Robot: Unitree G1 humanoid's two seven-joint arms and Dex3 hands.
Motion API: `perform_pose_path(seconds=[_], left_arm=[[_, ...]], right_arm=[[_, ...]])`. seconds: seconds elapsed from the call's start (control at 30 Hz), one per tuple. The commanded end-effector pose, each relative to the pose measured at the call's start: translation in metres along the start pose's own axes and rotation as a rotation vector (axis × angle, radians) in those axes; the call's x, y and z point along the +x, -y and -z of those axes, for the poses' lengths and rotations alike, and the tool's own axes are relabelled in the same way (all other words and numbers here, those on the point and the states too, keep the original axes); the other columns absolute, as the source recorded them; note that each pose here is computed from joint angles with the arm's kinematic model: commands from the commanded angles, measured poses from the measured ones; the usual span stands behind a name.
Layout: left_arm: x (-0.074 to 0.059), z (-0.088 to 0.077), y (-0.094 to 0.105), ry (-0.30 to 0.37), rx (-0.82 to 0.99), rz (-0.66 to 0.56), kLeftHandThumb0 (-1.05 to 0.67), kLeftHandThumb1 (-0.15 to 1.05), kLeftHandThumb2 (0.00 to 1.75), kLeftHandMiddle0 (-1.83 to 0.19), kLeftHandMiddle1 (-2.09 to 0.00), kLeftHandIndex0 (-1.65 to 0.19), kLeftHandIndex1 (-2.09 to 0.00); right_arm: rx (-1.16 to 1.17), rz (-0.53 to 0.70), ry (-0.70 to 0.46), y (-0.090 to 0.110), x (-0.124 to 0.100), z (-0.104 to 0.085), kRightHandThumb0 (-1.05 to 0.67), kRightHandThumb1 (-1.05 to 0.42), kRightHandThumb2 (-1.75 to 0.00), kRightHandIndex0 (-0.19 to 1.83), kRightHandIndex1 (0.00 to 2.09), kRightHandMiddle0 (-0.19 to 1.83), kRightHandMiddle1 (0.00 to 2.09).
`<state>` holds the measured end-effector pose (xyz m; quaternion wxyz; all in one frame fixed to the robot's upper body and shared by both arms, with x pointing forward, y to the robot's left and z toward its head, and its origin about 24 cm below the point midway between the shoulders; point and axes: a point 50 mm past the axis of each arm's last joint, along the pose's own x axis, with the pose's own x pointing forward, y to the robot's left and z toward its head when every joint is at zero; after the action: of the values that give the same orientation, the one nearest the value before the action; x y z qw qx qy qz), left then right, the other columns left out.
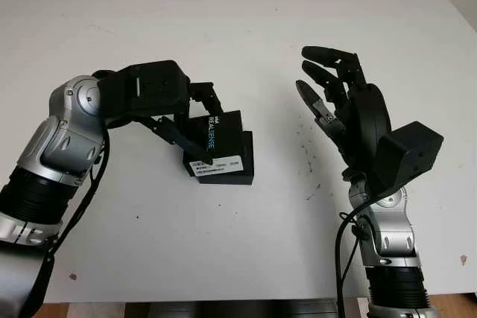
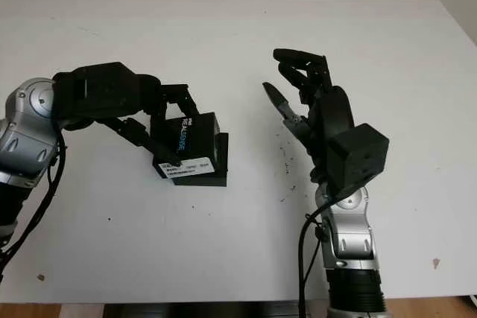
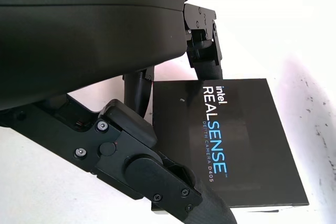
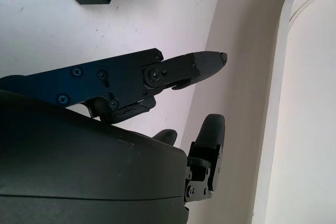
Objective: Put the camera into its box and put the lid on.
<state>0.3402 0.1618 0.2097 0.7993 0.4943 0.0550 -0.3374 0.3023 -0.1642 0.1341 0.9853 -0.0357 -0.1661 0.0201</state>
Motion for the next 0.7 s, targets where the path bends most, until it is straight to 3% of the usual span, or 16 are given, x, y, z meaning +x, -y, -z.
perform_pose_path(seconds=[0.0, 0.27, 0.37, 0.67], left_arm=[[-0.0004, -0.0072, -0.001, 0.023, 0.017, 0.003, -0.24, 0.91, 0.06, -0.16, -1.94, -0.2, -1.94], [0.0038, -0.0097, 0.0009, 0.051, 0.03, -0.013, -0.21, 0.91, 0.05, -0.17, -1.92, -0.22, -1.92], [0.006, -0.011, 0.002, 0.06, 0.028, -0.018, -0.22, 0.91, 0.05, -0.19, -2.04, -0.23, -1.93], [0.0079, -0.0141, 0.0031, 0.077, 0.005, -0.01, -0.22, 0.92, 0.06, -0.18, -1.92, -0.21, -1.88]], right_arm=[[0.005, 0.007, 0.003, 0.0009, -0.0032, 0.0005, -0.52, -1.05, -0.1, 0.01, 0.72, -0.05, 1.17], [0.008, 0.007, 0.003, 0.0008, -0.0033, 0.0006, -0.52, -1.05, -0.1, 0.01, 0.72, -0.04, 1.16], [0.003, 0.006, 0.002, 0.0006, -0.0033, 0.0007, -0.53, -1.05, -0.1, 0.01, 0.72, -0.04, 1.16], [0.011, 0.003, 0.002, 0.0, -0.0032, 0.0006, -0.53, -1.05, -0.1, 0.0, 0.72, -0.04, 1.16]])
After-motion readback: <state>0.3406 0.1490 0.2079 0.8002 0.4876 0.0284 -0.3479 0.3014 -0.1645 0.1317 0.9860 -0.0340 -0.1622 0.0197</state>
